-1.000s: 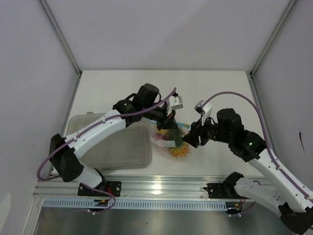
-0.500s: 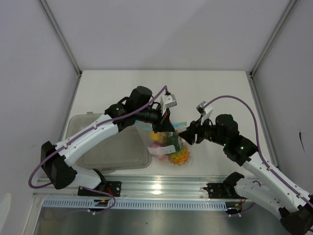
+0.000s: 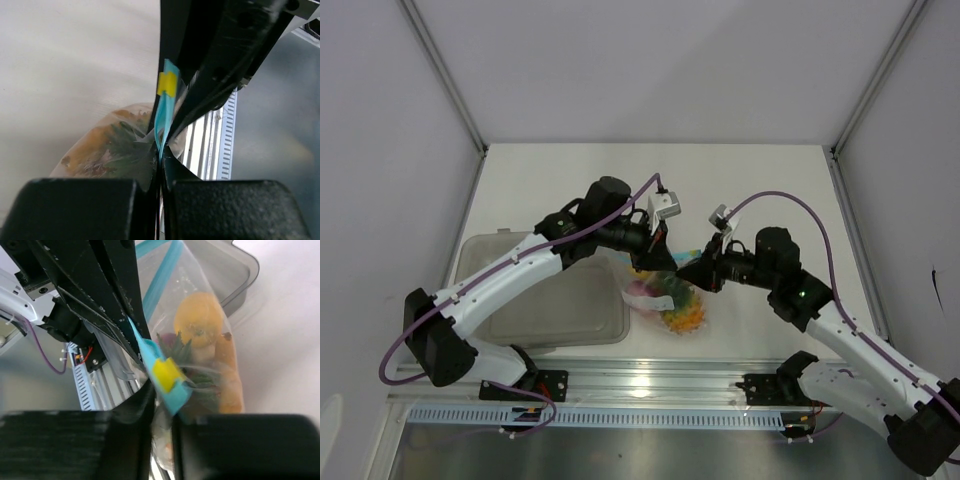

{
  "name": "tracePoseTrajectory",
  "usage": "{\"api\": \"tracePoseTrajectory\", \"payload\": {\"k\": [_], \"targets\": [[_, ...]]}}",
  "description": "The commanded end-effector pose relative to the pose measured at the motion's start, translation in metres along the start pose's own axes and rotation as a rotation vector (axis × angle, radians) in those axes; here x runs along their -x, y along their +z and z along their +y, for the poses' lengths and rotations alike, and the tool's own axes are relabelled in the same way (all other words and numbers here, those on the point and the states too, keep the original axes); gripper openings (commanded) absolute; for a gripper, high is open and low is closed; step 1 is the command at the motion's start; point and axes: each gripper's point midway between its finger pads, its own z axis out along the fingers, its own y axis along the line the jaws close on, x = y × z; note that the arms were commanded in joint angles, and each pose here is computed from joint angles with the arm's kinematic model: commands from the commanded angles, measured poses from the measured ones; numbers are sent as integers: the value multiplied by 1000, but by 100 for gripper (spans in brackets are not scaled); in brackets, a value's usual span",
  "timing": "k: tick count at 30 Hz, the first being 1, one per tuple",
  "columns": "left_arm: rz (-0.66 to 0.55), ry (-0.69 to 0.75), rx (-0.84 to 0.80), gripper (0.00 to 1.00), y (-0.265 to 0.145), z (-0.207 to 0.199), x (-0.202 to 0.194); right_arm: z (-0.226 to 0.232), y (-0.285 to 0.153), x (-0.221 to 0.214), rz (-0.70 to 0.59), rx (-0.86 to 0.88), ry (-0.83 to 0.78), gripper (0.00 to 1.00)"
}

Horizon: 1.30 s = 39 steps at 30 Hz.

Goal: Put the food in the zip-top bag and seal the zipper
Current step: Zip the zipper food storage bag at the center of the board.

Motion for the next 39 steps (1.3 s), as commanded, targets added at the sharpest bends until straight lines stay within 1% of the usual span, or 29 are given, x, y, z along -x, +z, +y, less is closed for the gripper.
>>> {"api": "tracePoseTrajectory", "payload": {"k": [1,2,3,4,6,7,9,10,13,14,16,18,19,21,23,25,26,27,29,30,35,39], "targets": [[-63,23,-39,1,-3,-8,18,15,0,12,-21,77,-33,13],[-63,23,-38,1,-4,-8,18,15,-1,13,-24,75,-35,8],[-63,27,-39,3,-5,-9,18,14,-2,12,-26,66,-35,0],[-66,27,-29,24,-7,-7,17,12,-4,14,-36,48,-41,0],[-81,31,-6,50,-10,-4,16,10,-8,15,-37,39,-42,0],[-113,56,6,71,-15,-5,21,12,-11,16,-39,41,-43,0],[-147,87,15,95,-21,-7,25,13,-14,20,-44,47,-49,0],[-184,120,8,99,-25,-11,34,16,-16,23,-48,58,-55,0],[-232,186,-48,100,-35,-29,53,24,-21,26,-35,100,-78,0],[-208,171,-65,99,-31,-28,50,28,-20,21,-3,129,-80,0],[-222,181,-53,100,-34,-28,66,31,-20,21,16,153,-88,0],[-211,148,-46,100,-28,-23,70,33,-19,14,54,184,-85,0],[-225,147,-54,99,-30,-25,79,34,-19,12,64,188,-80,0],[-216,113,-101,99,-21,-27,78,36,-19,12,69,206,-76,0],[-217,85,-108,97,-17,-26,80,38,-20,14,63,210,-76,0],[-208,80,-135,90,-13,-27,77,39,-20,16,57,205,-73,0],[-199,73,-144,85,-11,-27,75,39,-21,17,55,205,-72,0],[-191,73,-175,78,-10,-30,73,39,-21,17,58,205,-67,0],[-189,65,-193,71,-8,-32,72,40,-21,17,57,203,-62,0],[-187,60,-202,66,-7,-32,71,39,-21,17,56,201,-60,0],[-166,39,-219,58,-4,-34,67,37,-20,17,56,188,-52,0],[-158,35,-211,57,-2,-34,64,33,-19,16,56,169,-48,0]]}}
